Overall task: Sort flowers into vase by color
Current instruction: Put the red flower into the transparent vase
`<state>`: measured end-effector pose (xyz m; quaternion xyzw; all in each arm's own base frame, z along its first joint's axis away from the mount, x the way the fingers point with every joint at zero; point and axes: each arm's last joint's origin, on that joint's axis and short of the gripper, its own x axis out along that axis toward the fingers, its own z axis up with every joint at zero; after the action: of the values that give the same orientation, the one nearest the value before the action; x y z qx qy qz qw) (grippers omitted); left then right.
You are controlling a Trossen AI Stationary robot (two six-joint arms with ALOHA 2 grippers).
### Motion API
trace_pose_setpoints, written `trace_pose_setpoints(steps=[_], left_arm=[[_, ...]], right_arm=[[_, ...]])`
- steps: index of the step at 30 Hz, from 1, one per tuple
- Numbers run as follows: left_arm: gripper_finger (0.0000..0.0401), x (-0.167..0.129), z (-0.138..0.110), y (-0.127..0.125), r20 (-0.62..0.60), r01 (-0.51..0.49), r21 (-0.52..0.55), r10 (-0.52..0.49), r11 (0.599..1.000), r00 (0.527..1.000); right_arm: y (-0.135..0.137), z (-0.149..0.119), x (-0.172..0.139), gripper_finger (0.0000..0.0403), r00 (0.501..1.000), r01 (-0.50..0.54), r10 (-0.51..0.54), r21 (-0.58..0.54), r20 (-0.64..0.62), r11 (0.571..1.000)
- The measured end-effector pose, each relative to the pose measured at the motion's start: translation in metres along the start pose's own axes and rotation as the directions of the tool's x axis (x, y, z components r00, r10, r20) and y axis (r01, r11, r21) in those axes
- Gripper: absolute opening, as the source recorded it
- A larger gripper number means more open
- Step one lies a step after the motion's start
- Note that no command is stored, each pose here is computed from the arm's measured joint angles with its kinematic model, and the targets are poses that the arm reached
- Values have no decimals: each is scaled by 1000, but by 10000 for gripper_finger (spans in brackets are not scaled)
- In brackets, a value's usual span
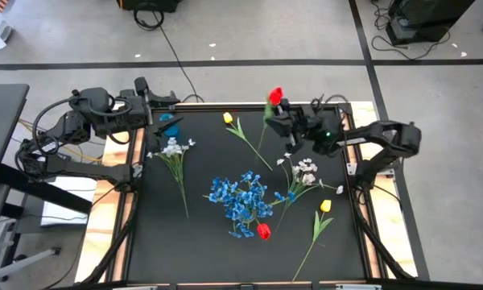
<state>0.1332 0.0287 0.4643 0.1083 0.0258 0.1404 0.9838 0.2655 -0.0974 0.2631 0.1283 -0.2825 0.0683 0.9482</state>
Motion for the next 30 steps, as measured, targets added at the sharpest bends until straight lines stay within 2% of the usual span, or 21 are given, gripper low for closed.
trace_pose_setpoints(steps=[1,3,8,18,30], left_arm=[[215,0,0,0,-1,0,0,0,1000,1000],[215,0,0,0,0,0,0,0,1000,1000],[215,0,0,0,0,0,0,0,1000,1000],[215,0,0,0,0,0,0,0,1000,1000],[215,0,0,0,0,0,0,0,1000,1000]], right_arm=[[0,-8,-2,3,999,34,-33,52,-22,998],[3,-25,-4,2,997,41,-34,114,-65,993],[24,-50,11,2,993,-34,50,151,-105,988],[52,-54,40,2,989,-129,142,199,-52,972],[69,-60,43,2,986,-148,161,199,-52,969]])
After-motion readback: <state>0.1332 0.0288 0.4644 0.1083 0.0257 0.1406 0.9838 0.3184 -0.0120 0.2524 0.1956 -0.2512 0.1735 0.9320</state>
